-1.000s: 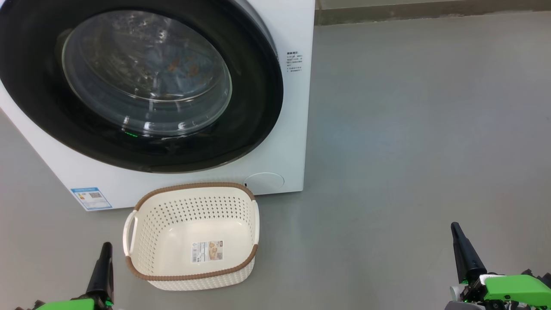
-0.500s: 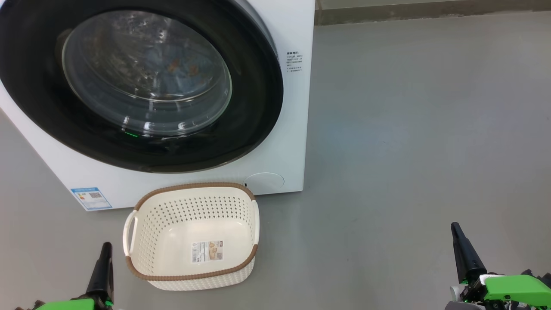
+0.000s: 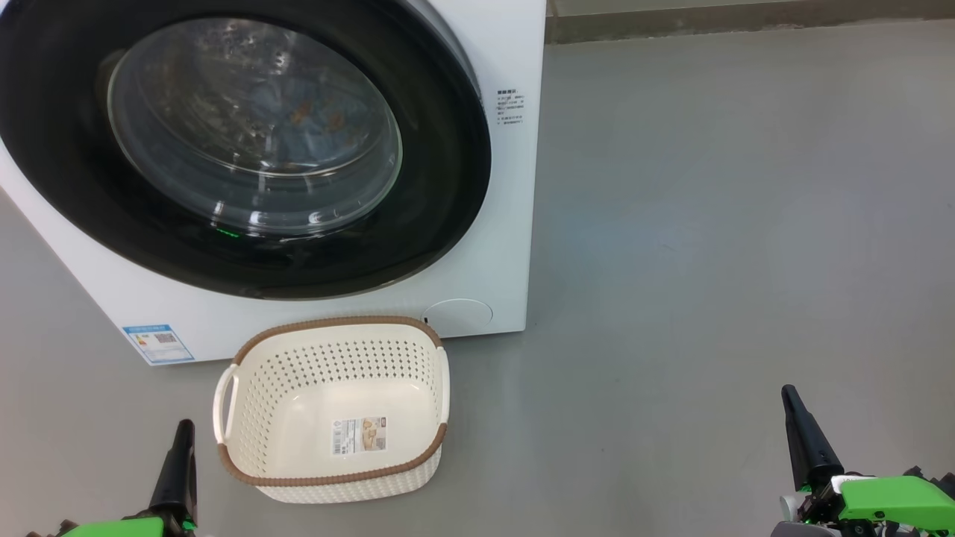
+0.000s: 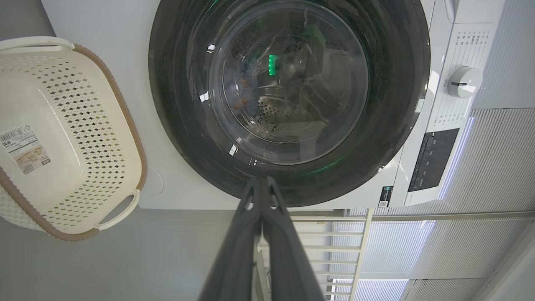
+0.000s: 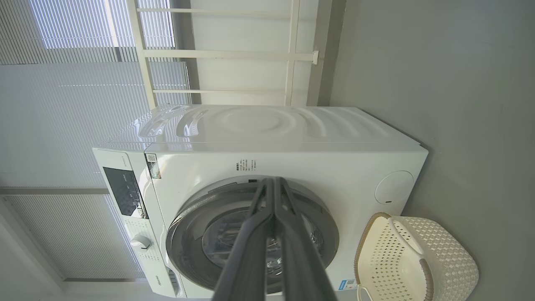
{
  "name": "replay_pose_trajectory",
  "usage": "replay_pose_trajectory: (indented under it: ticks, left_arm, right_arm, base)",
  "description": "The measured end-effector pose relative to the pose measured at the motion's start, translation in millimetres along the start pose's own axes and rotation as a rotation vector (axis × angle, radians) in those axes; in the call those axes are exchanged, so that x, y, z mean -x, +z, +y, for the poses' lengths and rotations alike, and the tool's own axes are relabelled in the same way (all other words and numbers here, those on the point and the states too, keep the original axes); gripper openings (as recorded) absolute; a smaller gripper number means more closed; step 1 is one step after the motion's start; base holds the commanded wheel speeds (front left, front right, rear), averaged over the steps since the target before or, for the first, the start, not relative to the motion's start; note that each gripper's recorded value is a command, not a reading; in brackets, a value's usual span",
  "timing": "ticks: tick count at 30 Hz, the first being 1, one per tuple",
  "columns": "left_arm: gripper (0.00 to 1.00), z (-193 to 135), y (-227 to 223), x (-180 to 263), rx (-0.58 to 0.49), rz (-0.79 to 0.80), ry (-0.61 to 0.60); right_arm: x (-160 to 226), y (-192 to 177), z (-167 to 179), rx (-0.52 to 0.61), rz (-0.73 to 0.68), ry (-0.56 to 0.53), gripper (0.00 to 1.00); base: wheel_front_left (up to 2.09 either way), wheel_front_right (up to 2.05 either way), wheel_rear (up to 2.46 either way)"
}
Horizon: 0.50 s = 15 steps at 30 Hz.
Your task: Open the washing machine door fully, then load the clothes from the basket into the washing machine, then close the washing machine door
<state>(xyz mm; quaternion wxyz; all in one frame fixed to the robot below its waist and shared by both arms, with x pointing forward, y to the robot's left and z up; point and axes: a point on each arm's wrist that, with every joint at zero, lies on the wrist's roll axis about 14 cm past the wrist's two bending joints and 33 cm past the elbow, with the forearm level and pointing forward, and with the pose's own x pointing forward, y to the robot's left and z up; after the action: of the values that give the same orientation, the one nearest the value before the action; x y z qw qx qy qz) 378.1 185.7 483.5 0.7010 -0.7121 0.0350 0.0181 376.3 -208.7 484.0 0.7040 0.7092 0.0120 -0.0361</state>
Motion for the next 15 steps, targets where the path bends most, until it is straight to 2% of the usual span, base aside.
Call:
replay_pose_trajectory:
  ticks: [15]
  left_arm:
    - [0.0, 0.0, 0.0, 0.0, 0.0, 0.0, 0.0]
  right_arm:
    - [0.0, 0.0, 0.0, 0.0, 0.0, 0.0, 0.0]
  base:
    - [0.0, 0.0, 0.0]
